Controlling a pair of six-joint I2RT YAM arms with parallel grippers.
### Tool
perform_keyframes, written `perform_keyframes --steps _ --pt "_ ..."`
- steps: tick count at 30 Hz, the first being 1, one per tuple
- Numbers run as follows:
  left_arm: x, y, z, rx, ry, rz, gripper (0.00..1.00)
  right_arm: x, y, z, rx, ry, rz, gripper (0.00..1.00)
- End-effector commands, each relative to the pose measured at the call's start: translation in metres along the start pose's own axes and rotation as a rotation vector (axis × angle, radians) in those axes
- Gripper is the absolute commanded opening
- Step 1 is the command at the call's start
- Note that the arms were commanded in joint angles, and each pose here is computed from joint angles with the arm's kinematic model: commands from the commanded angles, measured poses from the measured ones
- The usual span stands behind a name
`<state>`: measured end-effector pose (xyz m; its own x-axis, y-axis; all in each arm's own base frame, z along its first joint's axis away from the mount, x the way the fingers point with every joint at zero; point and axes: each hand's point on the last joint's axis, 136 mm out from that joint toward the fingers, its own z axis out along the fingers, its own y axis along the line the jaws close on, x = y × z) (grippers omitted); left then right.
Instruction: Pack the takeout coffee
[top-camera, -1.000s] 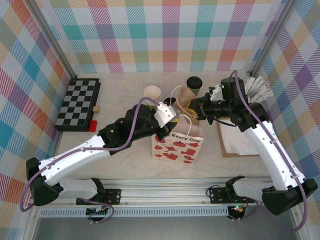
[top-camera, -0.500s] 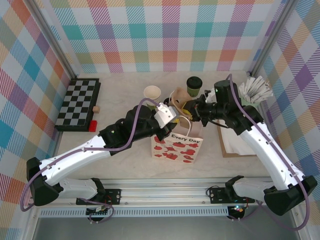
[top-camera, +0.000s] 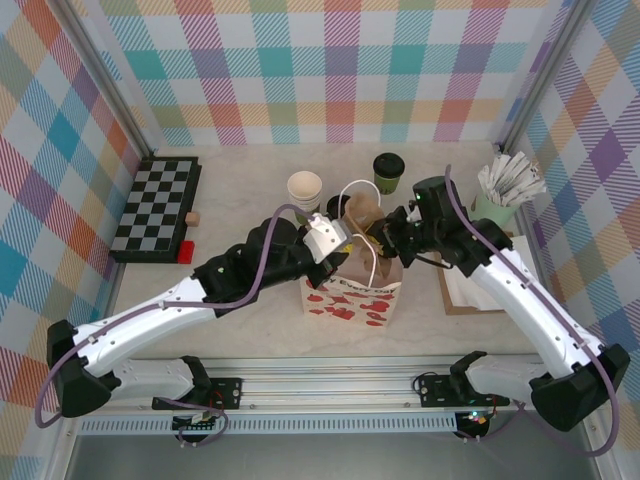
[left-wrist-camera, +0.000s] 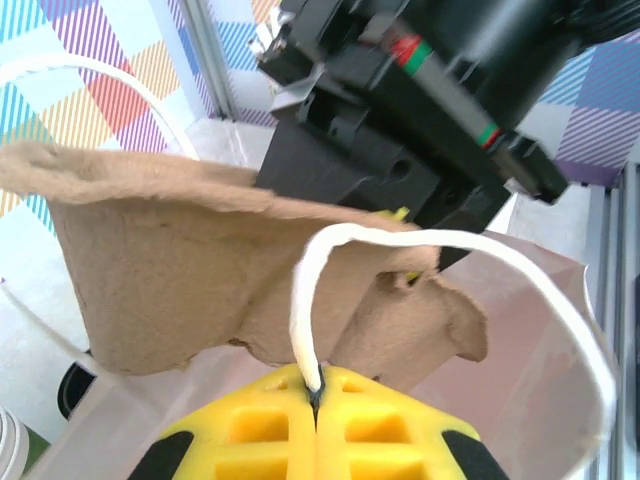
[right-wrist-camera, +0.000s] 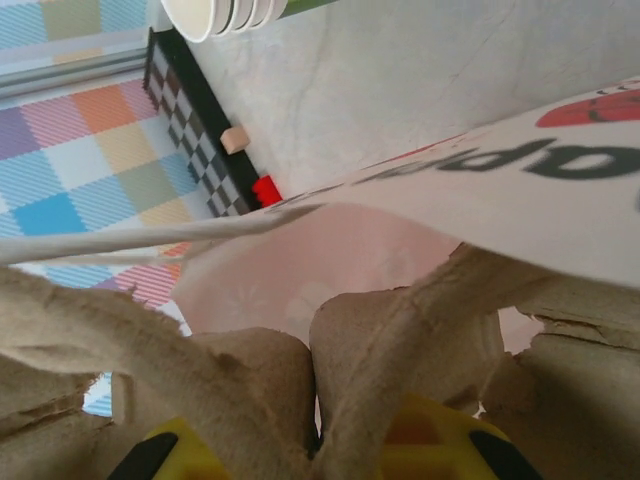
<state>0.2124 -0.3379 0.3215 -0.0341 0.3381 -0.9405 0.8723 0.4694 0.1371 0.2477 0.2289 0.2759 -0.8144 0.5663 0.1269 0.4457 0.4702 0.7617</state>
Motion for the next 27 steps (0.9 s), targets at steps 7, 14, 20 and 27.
perform_keyframes --steps 7,14,20,27 --pt "-0.042 -0.019 -0.021 0.103 -0.146 -0.029 0.00 0.000 -0.019 0.012 0.345 -0.107 -0.289 0.00" --pt "-0.034 -0.050 -0.039 0.264 -0.198 0.034 0.00 0.006 -0.021 0.030 0.428 -0.064 -0.358 0.00" --pt "-0.023 -0.054 -0.061 0.254 -0.275 0.129 0.00 0.007 -0.033 0.039 0.490 -0.016 -0.414 0.00" --pt "0.001 -0.074 -0.036 0.328 -0.187 0.251 0.05 0.007 -0.043 0.055 0.569 -0.020 -0.550 0.00"
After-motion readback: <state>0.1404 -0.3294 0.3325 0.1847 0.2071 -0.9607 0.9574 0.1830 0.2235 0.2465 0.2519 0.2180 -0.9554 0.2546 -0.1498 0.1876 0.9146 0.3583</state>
